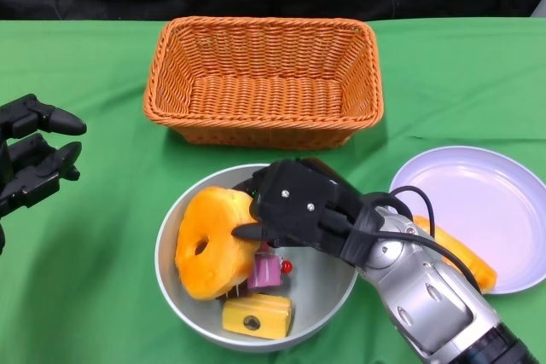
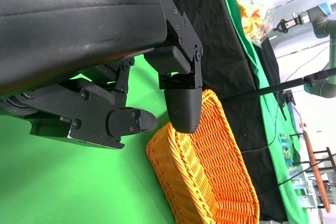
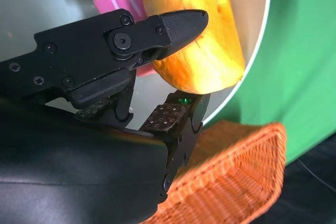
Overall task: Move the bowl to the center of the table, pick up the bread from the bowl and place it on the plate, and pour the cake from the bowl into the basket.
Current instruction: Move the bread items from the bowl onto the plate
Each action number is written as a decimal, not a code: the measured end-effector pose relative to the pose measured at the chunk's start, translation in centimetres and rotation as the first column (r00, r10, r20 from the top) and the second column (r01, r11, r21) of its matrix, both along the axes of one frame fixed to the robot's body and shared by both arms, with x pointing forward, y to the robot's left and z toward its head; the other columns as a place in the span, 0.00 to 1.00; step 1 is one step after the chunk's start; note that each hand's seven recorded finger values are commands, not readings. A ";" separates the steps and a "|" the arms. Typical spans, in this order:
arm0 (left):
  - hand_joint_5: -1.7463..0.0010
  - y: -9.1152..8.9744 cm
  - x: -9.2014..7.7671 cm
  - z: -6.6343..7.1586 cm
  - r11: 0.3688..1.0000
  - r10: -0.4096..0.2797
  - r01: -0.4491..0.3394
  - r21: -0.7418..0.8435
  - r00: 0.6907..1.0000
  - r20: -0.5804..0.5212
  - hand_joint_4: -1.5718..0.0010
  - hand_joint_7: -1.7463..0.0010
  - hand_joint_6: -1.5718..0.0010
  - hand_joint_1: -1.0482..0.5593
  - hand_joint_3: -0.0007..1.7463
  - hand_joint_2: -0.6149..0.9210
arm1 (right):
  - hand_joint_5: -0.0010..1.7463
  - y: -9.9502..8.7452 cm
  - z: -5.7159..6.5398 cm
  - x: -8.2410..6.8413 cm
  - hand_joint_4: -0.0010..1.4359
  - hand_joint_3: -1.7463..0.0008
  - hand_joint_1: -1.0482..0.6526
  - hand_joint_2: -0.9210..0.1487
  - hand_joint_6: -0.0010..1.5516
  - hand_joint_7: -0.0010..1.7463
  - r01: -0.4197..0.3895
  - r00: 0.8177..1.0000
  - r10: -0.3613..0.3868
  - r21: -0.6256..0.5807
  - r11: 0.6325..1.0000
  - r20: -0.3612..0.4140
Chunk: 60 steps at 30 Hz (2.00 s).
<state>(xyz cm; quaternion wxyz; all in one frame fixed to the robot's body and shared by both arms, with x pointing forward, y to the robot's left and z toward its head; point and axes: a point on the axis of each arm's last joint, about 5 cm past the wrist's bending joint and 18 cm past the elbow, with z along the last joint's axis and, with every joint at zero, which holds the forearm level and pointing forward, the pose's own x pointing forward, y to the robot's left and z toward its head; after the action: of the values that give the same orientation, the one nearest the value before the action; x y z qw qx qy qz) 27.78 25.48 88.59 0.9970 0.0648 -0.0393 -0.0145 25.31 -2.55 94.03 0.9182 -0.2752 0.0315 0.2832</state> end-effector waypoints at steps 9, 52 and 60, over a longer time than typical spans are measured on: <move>0.06 0.0 0.0 0.0 1.000 0.000 0.000 0.000 1.000 -0.001 0.59 0.29 0.59 0.65 0.23 1.00 | 0.53 -0.1 -0.3 0.0 0.60 0.92 0.40 0.00 0.69 0.12 0.008 1.000 -0.009 0.018 1.000 0.013; 0.07 0.1 0.0 0.0 1.000 0.003 -0.003 -0.002 1.000 -0.009 0.58 0.31 0.57 0.65 0.23 1.00 | 0.67 -4.3 4.0 -3.5 0.57 0.92 0.45 0.00 0.58 0.33 0.043 0.982 -0.098 0.308 0.951 0.164; 0.07 0.1 0.0 0.0 1.000 0.003 -0.003 -0.001 1.000 -0.011 0.58 0.31 0.58 0.66 0.23 1.00 | 0.69 -6.1 5.1 -4.5 0.53 0.91 0.46 0.00 0.53 0.42 0.105 0.970 -0.170 0.335 0.936 0.172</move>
<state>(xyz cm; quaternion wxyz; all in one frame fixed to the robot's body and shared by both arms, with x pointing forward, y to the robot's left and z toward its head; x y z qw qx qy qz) 27.77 25.55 88.57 0.9973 0.0642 -0.0337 -0.0135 20.79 -8.63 99.10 0.9670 -0.1449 -0.0878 0.1905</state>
